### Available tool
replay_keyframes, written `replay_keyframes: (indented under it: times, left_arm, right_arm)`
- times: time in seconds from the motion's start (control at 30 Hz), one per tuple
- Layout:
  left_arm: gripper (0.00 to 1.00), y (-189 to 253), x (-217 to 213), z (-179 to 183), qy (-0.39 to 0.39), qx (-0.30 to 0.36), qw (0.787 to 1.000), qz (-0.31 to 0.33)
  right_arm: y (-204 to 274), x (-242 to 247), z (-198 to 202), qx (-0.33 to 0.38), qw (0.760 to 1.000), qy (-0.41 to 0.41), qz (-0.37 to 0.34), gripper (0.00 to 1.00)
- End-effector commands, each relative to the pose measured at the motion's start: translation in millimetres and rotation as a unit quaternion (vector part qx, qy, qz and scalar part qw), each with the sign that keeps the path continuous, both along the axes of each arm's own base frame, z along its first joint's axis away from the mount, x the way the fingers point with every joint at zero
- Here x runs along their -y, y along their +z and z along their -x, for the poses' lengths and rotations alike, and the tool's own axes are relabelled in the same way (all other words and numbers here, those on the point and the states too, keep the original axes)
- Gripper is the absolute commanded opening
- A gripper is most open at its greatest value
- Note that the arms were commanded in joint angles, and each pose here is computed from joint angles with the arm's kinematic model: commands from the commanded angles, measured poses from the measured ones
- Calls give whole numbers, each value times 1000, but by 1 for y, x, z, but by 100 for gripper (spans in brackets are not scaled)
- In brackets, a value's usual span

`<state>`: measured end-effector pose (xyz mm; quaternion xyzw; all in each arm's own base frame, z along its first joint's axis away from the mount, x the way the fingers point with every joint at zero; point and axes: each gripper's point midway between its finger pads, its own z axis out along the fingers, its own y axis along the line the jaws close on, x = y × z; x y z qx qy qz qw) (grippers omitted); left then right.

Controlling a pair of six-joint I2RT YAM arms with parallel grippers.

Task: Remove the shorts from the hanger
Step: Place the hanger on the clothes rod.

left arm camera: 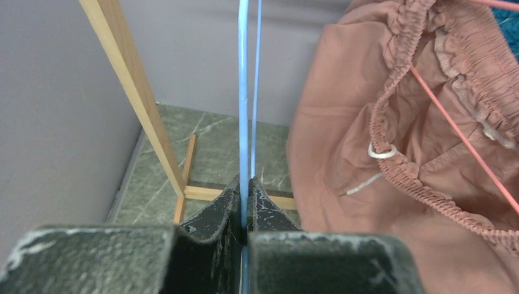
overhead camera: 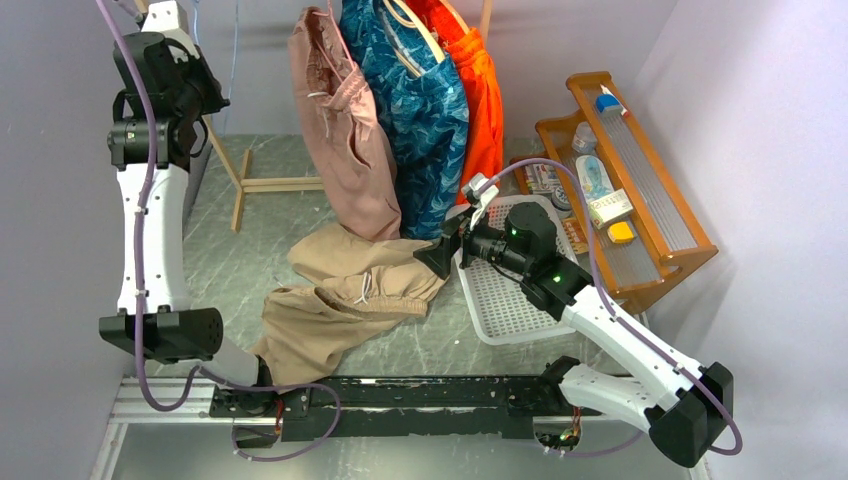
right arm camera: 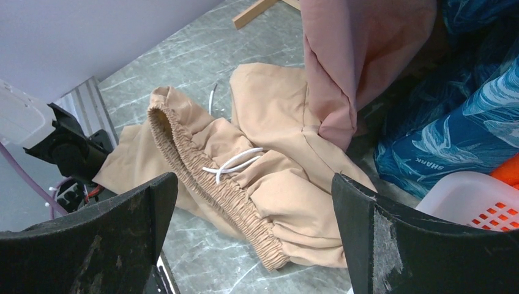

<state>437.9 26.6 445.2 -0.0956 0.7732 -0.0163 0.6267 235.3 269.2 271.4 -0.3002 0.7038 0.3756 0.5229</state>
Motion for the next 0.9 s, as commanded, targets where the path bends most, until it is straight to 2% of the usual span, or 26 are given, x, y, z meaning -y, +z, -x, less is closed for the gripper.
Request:
replay_keyframes:
  times: [0.0,0.13,0.17,0.4,0.5,0.63,0.7,0.8,0.87]
  left_arm:
    - [7,3,5,2,-29,0,999,17]
    - [8,-15,9,7,-39,-13,999,28]
    - [13,-18,10,9,-42,-16,999,28]
    - [77,-28,5,29,-24,-27,999,38]
    - [98,-32,3,41,-14,-25,999,43]
    - [99,-42,5,61,-8,-24,998,52]
    - [99,-47,5,78,2,-15,998,57]
    - [99,-62,2,99,21,-1,998,65]
    - [99,-73,1,116,36,2,996,80]
  right_arm:
    - [12,4,0,18,1000,-6,-1,100]
    - [11,4,0,18,1000,-6,-4,100]
    - [11,4,1,18,1000,-4,-4,100]
    - [7,-1,-2,4,1000,0,-3,100]
    - [8,0,-11,-23,999,-34,-18,100]
    - [5,1,-15,-103,988,-86,-76,100]
    - [0,-8,-7,-99,990,-50,-87,100]
    - [-21,-26,10,-142,985,13,-95,100]
    - [-38,-39,21,-164,983,39,-76,100]
